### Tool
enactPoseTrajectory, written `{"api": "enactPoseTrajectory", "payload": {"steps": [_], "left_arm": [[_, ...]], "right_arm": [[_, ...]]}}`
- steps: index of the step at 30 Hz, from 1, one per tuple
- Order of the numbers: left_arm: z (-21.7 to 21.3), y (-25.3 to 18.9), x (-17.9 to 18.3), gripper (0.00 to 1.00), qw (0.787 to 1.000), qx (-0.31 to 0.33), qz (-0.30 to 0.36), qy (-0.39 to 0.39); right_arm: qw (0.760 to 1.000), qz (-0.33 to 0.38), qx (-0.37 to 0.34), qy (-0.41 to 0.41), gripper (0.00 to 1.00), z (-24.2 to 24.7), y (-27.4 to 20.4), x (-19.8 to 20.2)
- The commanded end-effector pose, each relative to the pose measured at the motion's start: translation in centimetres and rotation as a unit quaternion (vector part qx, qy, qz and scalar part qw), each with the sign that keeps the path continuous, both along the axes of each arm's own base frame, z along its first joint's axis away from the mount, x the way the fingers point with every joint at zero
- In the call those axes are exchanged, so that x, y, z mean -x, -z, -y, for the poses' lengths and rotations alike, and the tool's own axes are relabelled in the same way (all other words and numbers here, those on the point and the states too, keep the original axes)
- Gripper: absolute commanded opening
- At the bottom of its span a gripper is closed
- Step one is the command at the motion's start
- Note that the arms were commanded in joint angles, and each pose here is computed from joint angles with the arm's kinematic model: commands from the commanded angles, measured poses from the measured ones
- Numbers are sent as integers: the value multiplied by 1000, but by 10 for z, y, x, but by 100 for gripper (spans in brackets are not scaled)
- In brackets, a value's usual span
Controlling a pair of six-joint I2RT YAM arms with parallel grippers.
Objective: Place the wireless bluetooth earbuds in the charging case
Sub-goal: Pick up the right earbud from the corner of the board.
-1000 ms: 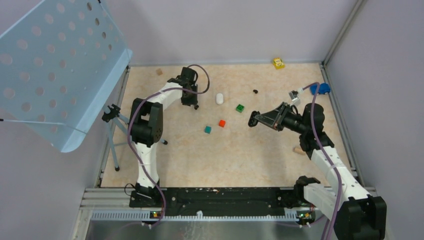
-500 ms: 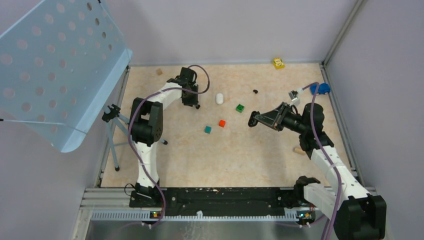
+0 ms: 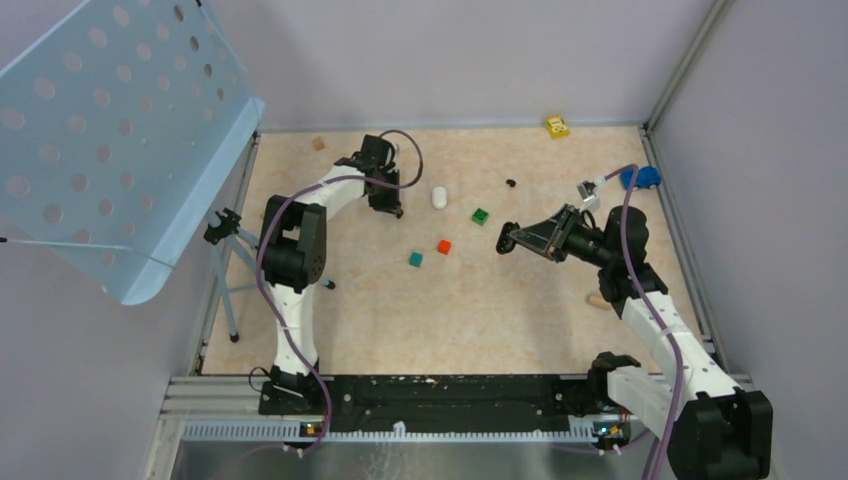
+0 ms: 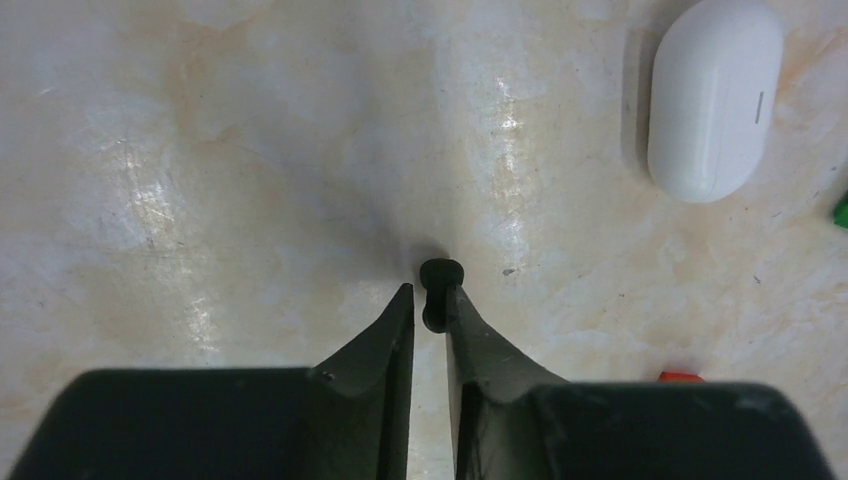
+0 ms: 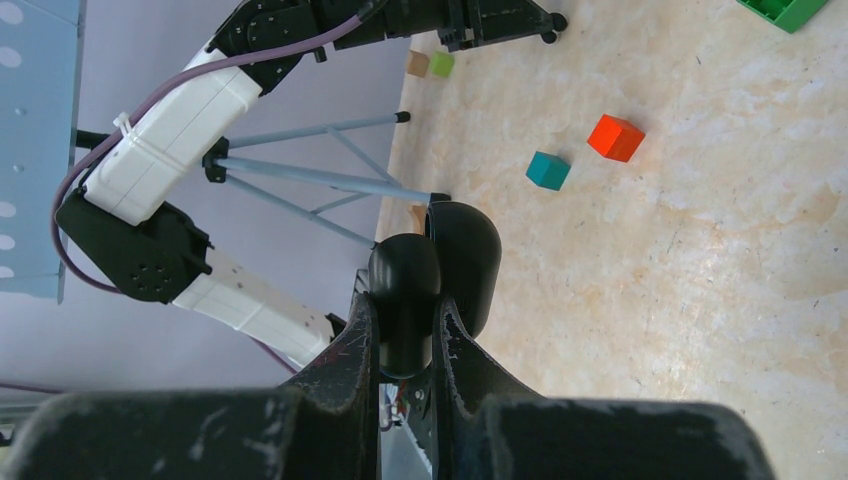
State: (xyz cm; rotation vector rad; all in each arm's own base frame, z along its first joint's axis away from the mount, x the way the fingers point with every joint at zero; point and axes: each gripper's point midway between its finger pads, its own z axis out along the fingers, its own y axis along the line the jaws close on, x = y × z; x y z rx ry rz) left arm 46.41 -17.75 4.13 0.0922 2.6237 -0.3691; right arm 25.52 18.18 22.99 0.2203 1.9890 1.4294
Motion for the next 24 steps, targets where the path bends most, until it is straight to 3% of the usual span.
{"api": "enactPoseTrajectory", "payload": {"steps": [1, 8, 14, 19, 24], "left_arm": [[7, -8, 4, 18, 1000, 13, 6, 11], [10, -18, 9, 1, 1000, 21, 11, 16], [23, -65, 9, 0, 994, 70, 73, 41], [48, -132, 31, 0, 966, 161, 164, 114], [66, -173, 61, 0, 943, 230, 182, 158]], "right_arm": [[999, 46, -3, -1, 0, 0, -25, -6], [999, 45, -4, -2, 0, 0, -25, -7], [999, 46, -5, -9, 0, -1, -26, -5], [998, 54, -8, -20, 0, -3, -28, -4], [997, 67, -16, -36, 0, -6, -33, -2]]}}
